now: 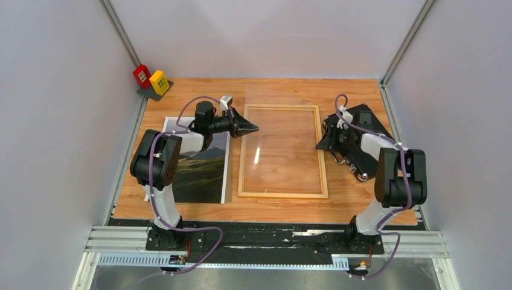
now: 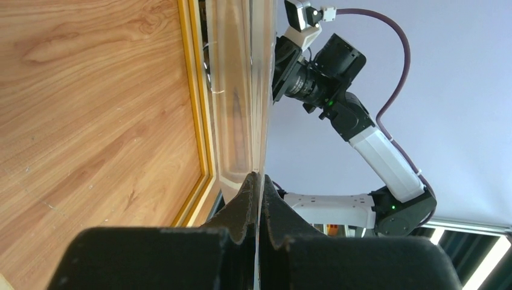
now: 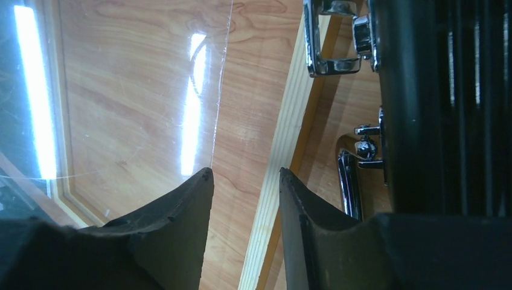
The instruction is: Put the photo into the frame
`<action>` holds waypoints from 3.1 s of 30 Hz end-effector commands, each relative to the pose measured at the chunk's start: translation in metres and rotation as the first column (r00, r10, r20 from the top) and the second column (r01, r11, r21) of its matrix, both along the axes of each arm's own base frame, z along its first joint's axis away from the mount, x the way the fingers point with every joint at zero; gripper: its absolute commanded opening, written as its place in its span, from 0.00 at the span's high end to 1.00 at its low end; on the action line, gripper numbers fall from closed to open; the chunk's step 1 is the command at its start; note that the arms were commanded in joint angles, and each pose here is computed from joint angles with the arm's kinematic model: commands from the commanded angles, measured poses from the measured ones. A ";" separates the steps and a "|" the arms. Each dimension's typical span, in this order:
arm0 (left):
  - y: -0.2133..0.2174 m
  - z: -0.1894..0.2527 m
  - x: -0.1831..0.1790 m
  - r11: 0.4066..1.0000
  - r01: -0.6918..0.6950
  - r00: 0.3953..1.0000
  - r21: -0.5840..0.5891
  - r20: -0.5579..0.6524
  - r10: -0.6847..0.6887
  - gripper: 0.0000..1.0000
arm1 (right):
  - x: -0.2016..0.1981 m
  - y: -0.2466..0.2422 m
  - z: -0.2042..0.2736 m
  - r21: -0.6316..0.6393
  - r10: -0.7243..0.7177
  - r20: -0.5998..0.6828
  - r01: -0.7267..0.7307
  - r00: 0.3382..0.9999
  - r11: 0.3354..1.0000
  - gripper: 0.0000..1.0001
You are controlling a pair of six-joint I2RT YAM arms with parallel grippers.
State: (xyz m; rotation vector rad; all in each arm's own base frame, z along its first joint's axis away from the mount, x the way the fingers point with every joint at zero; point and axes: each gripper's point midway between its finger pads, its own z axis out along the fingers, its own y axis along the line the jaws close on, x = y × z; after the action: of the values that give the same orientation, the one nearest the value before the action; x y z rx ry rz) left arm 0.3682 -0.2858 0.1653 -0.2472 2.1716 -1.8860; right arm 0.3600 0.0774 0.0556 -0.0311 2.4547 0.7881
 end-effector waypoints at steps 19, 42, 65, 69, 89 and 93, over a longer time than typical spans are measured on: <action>-0.002 -0.005 -0.003 1.000 0.008 0.999 0.017 0.054 -0.009 1.00 | 0.026 -0.009 0.001 -0.073 -0.026 0.070 0.031 0.997 0.997 0.63; -0.015 -0.014 0.000 0.999 0.030 1.000 -0.034 -0.007 -0.030 1.00 | 0.032 -0.008 -0.007 -0.060 -0.023 0.044 0.026 0.999 0.998 0.76; -0.022 -0.010 0.002 0.997 0.048 0.999 -0.055 -0.001 -0.048 1.00 | 0.033 -0.010 -0.004 -0.058 -0.027 0.047 0.030 0.999 0.998 0.72; -0.023 -0.011 0.003 0.997 0.049 0.999 -0.052 -0.004 -0.049 1.00 | 0.033 -0.011 -0.004 -0.055 -0.033 0.044 0.035 0.998 0.998 0.70; -0.020 -0.034 0.004 0.999 0.027 1.000 0.021 0.002 -0.027 1.00 | 0.031 -0.009 -0.007 -0.042 -0.028 0.031 0.029 0.999 0.999 0.62; -0.019 -0.042 0.004 0.999 0.020 1.000 0.038 -0.004 -0.020 1.00 | 0.030 -0.008 -0.007 -0.037 -0.028 0.026 0.029 0.999 0.999 0.58</action>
State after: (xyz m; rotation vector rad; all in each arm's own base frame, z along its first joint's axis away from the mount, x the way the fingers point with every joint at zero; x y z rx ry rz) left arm 0.3777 -0.2919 0.1277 -0.2945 2.2065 -1.8740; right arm 0.3754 0.0668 0.0362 0.0029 2.5011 0.6954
